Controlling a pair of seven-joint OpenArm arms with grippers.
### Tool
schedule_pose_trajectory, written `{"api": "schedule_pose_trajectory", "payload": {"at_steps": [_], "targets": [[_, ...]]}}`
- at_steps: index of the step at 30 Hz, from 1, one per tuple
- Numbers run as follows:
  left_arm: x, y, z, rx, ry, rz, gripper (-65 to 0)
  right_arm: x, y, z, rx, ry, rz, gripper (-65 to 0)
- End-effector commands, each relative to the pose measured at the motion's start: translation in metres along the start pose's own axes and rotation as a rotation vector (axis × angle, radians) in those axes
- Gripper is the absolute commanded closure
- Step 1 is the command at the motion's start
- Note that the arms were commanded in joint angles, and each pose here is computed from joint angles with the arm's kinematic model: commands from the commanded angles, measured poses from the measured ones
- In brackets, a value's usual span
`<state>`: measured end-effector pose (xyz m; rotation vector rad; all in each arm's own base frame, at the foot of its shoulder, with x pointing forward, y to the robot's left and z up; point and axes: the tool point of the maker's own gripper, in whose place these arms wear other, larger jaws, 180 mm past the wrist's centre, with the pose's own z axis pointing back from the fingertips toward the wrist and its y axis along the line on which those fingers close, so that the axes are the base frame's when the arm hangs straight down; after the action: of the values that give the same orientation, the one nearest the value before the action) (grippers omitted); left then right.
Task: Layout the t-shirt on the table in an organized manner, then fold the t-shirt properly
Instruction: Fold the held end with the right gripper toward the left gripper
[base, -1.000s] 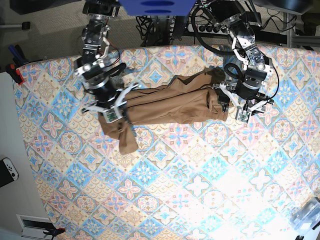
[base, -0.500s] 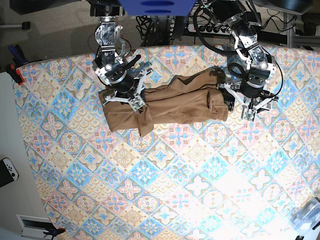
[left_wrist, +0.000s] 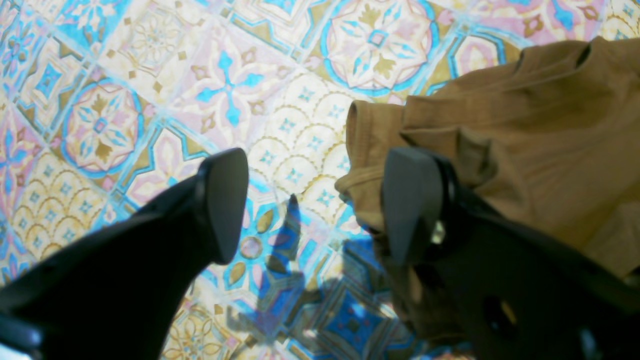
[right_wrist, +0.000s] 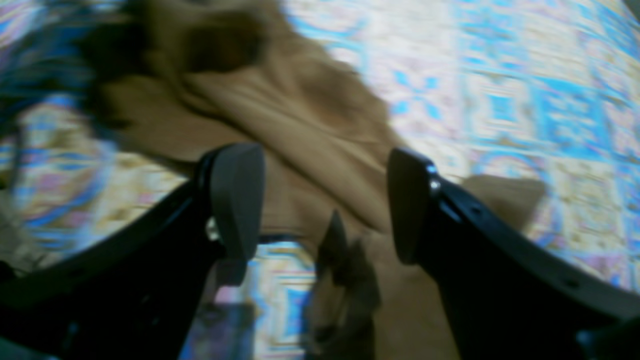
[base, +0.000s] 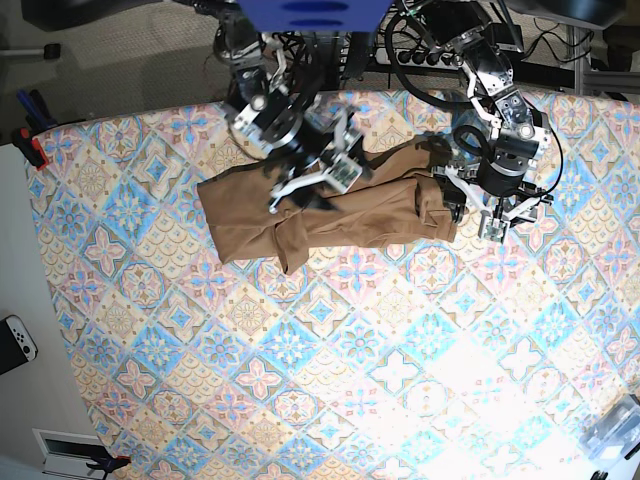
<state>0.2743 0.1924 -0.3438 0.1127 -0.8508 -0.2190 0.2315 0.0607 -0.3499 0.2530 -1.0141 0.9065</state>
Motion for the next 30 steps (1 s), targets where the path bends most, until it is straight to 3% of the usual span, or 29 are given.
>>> {"api": "schedule_pose_trajectory", "payload": {"at_steps": [1,4,10,16,18,24,30], "targets": [[0.014,0.001,0.003,0.007,-0.053,0.008,-41.3,0.015,-0.003,0.002,-0.013,-0.055,-0.008,-37.2],[0.011,-0.007,0.009,-0.022,-0.07,0.036,-41.3,0.01,-0.009,0.003,-0.028,-0.047,-0.017,-37.2],[0.015,-0.021,0.022,-0.147,-0.185,0.208,-41.9,-0.004,-0.028,0.007,-0.077,-0.014,-0.04,-37.2],[0.006,-0.011,0.036,-0.294,-0.146,0.218,-41.9,-0.012,-0.037,0.01,-0.101,0.004,-0.052,-37.2],[0.001,-0.004,0.039,-0.339,-0.144,0.281,-41.9,-0.012,-0.037,0.01,-0.101,0.004,-0.052,-37.2],[-0.042,0.024,0.027,-0.323,-0.1,0.514,-41.9,-0.015,-0.036,0.011,-0.103,0.013,-0.053,-37.2],[-0.053,0.002,0.006,-0.403,-0.053,0.577,-41.9,-0.017,-0.036,0.011,-0.102,0.018,-0.052,-37.2]]}}
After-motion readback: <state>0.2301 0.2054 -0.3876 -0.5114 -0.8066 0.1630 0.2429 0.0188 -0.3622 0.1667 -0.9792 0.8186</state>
